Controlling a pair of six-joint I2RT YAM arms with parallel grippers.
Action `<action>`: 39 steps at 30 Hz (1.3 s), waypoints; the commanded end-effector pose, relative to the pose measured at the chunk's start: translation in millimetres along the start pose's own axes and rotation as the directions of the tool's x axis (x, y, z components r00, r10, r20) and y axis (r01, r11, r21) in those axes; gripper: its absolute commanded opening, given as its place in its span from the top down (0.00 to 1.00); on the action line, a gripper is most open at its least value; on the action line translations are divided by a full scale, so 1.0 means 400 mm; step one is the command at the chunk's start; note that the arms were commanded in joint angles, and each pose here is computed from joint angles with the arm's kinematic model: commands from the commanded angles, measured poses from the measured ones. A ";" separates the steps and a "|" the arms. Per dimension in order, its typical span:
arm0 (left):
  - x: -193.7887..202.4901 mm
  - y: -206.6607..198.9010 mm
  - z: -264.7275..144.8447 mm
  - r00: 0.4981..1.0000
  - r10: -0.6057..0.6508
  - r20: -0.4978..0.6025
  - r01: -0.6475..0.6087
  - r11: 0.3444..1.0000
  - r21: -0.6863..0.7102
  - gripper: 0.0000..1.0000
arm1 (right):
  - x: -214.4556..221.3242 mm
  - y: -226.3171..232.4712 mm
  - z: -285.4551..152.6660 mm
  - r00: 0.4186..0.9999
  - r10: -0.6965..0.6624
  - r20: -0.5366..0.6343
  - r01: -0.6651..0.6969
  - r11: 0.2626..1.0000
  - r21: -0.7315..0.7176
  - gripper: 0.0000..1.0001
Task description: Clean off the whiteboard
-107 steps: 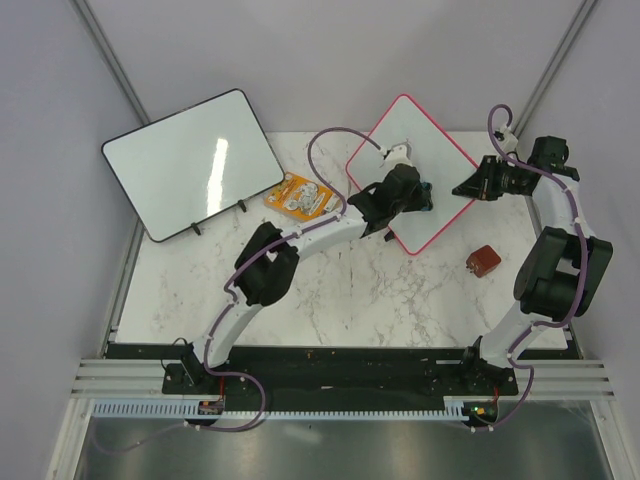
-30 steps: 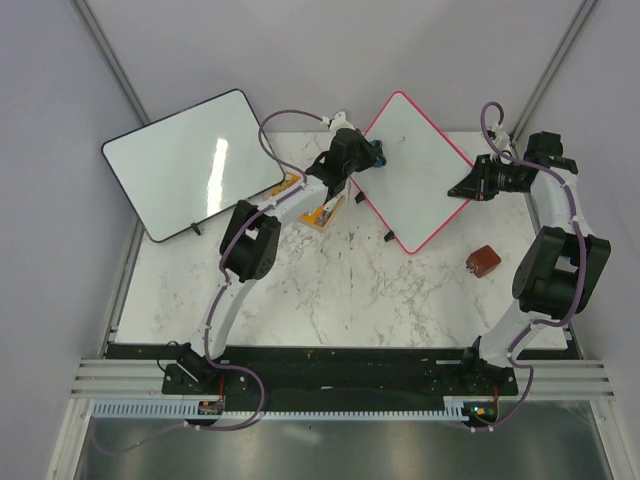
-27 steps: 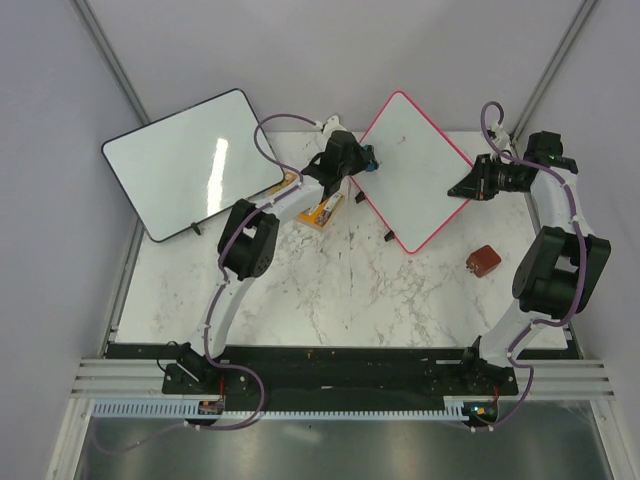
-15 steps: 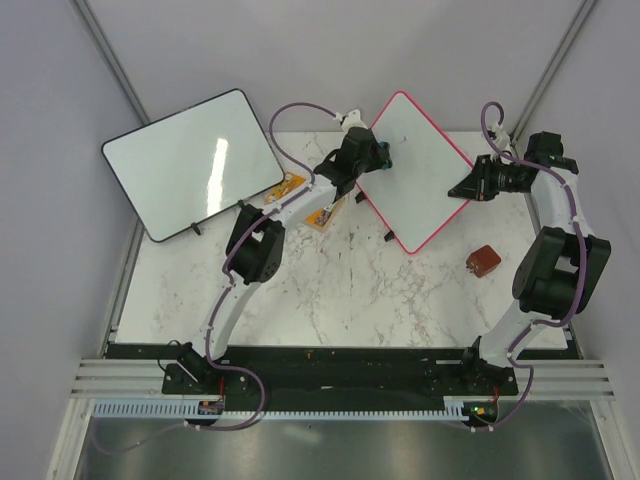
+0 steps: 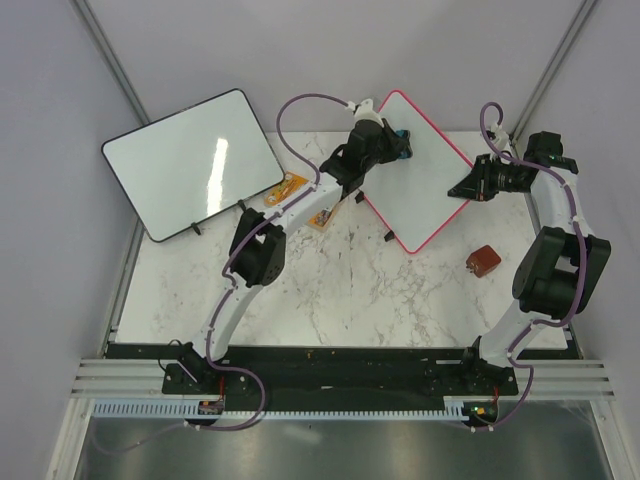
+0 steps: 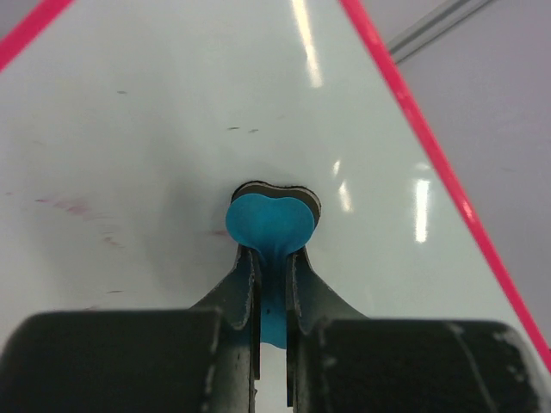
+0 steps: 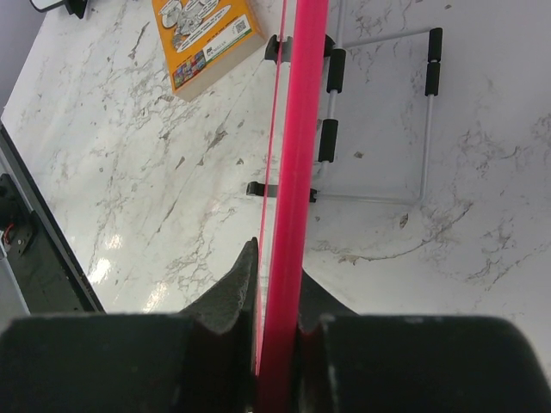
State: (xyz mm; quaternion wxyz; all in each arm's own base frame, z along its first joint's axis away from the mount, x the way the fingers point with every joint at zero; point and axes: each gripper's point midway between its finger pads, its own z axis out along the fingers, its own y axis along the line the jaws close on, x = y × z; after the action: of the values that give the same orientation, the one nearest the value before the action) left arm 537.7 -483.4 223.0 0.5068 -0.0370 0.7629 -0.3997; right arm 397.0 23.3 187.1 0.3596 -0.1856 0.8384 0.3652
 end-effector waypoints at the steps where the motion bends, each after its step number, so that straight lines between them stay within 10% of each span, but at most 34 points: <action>1: 0.079 0.276 0.013 0.995 -0.062 -0.072 0.046 0.976 -0.213 0.98 | 0.101 0.022 0.072 0.976 -0.169 -0.138 0.160 0.984 -0.073 1.00; 9: 0.154 0.469 -0.026 0.970 -0.193 -0.151 0.126 0.921 -0.369 0.98 | 0.100 0.023 0.070 0.976 -0.169 -0.135 0.160 0.984 -0.073 1.00; 27: 0.512 0.073 -0.120 0.882 -0.074 -0.466 0.049 0.997 -0.065 0.98 | 0.099 0.026 0.068 0.976 -0.171 -0.133 0.163 0.984 -0.072 1.00; 39: 0.327 0.323 -0.081 0.926 -0.190 -0.325 0.105 0.959 -0.262 0.98 | 0.099 0.025 0.070 0.976 -0.174 -0.134 0.165 0.984 -0.074 1.00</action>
State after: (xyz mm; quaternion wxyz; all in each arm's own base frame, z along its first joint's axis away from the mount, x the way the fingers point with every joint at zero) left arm 512.8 -450.2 120.0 0.4154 -0.0784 0.8327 -0.3577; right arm 393.0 20.4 187.0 0.3443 -0.1549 0.8516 0.3637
